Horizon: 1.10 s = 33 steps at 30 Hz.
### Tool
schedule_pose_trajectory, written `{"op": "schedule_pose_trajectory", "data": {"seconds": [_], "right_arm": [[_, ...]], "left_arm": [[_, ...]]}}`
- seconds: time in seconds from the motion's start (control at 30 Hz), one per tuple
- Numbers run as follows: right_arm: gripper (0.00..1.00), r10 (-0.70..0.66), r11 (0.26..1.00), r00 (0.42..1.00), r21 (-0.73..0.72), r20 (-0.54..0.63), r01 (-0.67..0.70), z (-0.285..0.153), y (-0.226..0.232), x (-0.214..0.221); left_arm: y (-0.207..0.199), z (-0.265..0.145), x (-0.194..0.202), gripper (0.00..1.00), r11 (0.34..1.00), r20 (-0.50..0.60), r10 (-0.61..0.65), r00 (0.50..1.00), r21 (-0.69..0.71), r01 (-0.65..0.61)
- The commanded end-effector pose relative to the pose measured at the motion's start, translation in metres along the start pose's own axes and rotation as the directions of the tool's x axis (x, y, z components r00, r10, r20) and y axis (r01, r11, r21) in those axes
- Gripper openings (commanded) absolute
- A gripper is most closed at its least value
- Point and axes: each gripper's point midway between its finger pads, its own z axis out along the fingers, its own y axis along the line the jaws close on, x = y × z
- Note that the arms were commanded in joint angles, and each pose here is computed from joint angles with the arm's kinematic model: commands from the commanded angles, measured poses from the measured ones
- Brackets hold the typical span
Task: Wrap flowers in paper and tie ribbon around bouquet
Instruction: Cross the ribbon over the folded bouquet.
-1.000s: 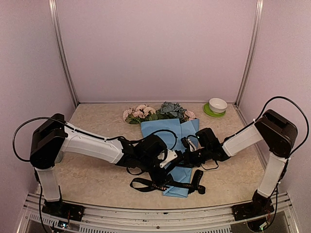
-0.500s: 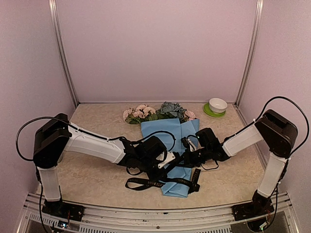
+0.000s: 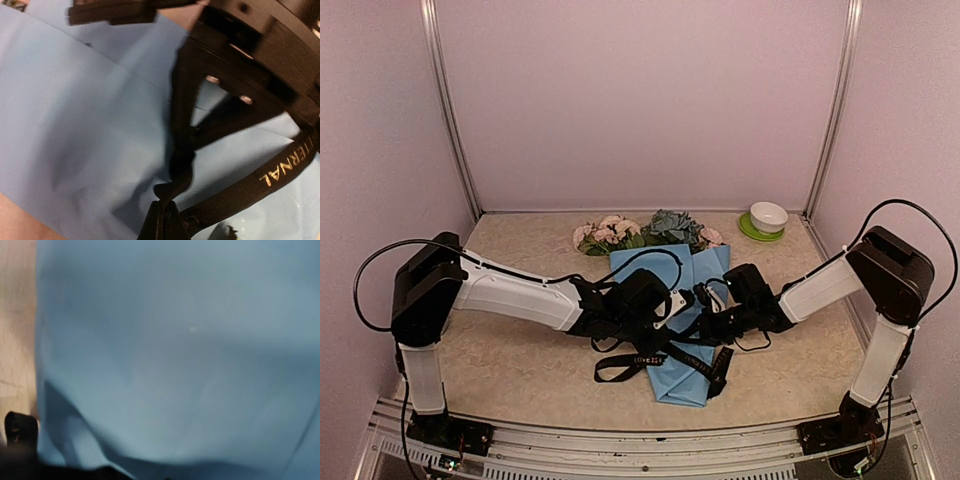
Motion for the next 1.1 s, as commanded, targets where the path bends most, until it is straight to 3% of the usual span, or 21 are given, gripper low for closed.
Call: {"op": "schedule_pose_trajectory", "data": {"seconds": [0.0, 0.13, 0.2, 0.4, 0.53, 0.63, 0.73, 0.8, 1.07], "right_arm": [[0.0, -0.011, 1.0, 1.0, 0.008, -0.014, 0.011, -0.005, 0.001, 0.005], [0.0, -0.012, 1.0, 1.0, 0.005, -0.017, 0.012, -0.005, 0.001, 0.005], [0.05, -0.01, 1.0, 1.0, 0.006, -0.018, 0.01, -0.005, 0.001, 0.006], [0.11, -0.006, 1.0, 1.0, 0.021, -0.009, 0.006, -0.008, -0.001, 0.007], [0.11, 0.001, 1.0, 1.0, 0.027, 0.0, -0.001, -0.009, -0.002, 0.007], [0.11, 0.002, 1.0, 1.0, 0.021, 0.003, -0.002, -0.008, -0.001, 0.005], [0.11, 0.003, 1.0, 1.0, 0.015, 0.006, -0.003, -0.008, 0.001, 0.004], [0.1, -0.001, 1.0, 1.0, 0.013, 0.009, 0.001, -0.01, 0.003, 0.003], [0.08, -0.116, 0.993, 0.993, -0.028, -0.002, 0.116, -0.043, 0.037, 0.003]], "left_arm": [[0.052, -0.017, -0.03, 0.0, 0.944, 0.11, -0.025, 0.994, -0.325, 0.059], [0.083, -0.051, -0.054, 0.0, 0.837, 0.203, 0.013, 0.979, -0.538, 0.101], [0.092, -0.065, -0.062, 0.0, 0.788, 0.233, 0.028, 0.972, -0.603, 0.122], [0.107, -0.095, -0.069, 0.0, 0.676, 0.293, 0.052, 0.955, -0.714, 0.182], [0.111, -0.09, -0.062, 0.0, 0.634, 0.254, 0.067, 0.965, -0.757, 0.156], [0.099, -0.07, -0.053, 0.0, 0.668, 0.218, 0.073, 0.973, -0.735, 0.115], [0.077, -0.03, -0.041, 0.0, 0.787, 0.202, 0.019, 0.979, -0.607, 0.111], [0.065, -0.011, -0.031, 0.0, 0.827, 0.188, -0.013, 0.982, -0.55, 0.116], [0.051, 0.005, -0.011, 0.0, 0.881, 0.205, -0.089, 0.975, -0.44, 0.173]]}}
